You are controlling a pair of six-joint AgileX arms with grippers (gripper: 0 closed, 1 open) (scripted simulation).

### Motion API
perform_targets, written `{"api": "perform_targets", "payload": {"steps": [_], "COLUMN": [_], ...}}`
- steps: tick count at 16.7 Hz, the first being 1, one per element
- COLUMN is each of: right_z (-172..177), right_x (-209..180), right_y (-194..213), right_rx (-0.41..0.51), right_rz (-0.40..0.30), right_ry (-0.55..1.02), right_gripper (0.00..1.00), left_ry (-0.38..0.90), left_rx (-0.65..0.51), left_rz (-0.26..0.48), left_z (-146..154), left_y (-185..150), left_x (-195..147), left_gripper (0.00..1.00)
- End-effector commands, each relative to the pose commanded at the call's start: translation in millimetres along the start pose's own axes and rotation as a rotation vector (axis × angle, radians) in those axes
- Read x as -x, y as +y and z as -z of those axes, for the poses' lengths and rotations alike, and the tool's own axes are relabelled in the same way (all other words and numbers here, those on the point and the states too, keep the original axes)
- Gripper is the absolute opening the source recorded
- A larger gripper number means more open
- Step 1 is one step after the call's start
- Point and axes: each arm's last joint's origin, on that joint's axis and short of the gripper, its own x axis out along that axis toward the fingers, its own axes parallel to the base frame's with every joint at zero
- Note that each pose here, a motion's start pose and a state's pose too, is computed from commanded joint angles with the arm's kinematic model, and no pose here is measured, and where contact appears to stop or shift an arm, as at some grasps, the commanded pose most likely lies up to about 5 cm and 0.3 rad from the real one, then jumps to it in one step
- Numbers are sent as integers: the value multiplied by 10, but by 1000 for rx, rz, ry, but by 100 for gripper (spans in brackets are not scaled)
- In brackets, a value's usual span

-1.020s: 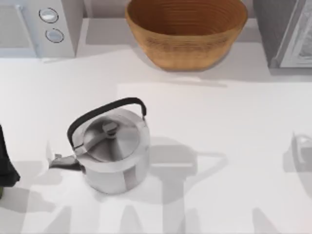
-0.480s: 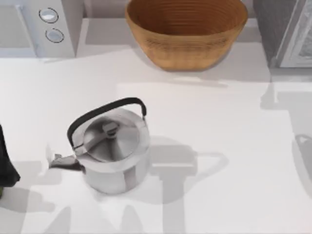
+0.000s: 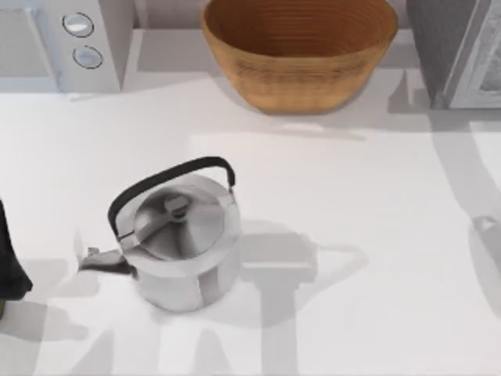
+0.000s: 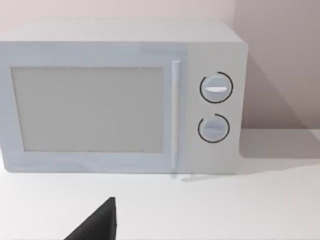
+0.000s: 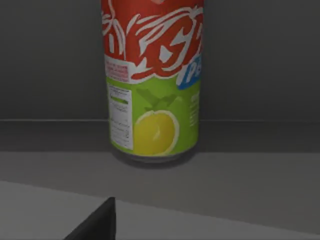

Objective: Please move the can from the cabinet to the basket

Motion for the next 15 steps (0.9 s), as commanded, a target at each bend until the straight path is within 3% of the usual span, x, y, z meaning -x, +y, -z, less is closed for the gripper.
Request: {"api": "perform_targets", "payload": {"steps": [10,15], "right_z": [-119,-102], "right_x": [-198,-740], "right_y": [58,249], "right_rx": [0,4], "right_rz": [7,6], "right_ry": [-4,1], "right_gripper": [100,100], "left_ry": [0,0], "left_rx": [0,0], "left_rz": [0,0], "left_z": [0,0], "left_y": [0,0], "left_x": [0,0], "left_gripper": [100,100]}}
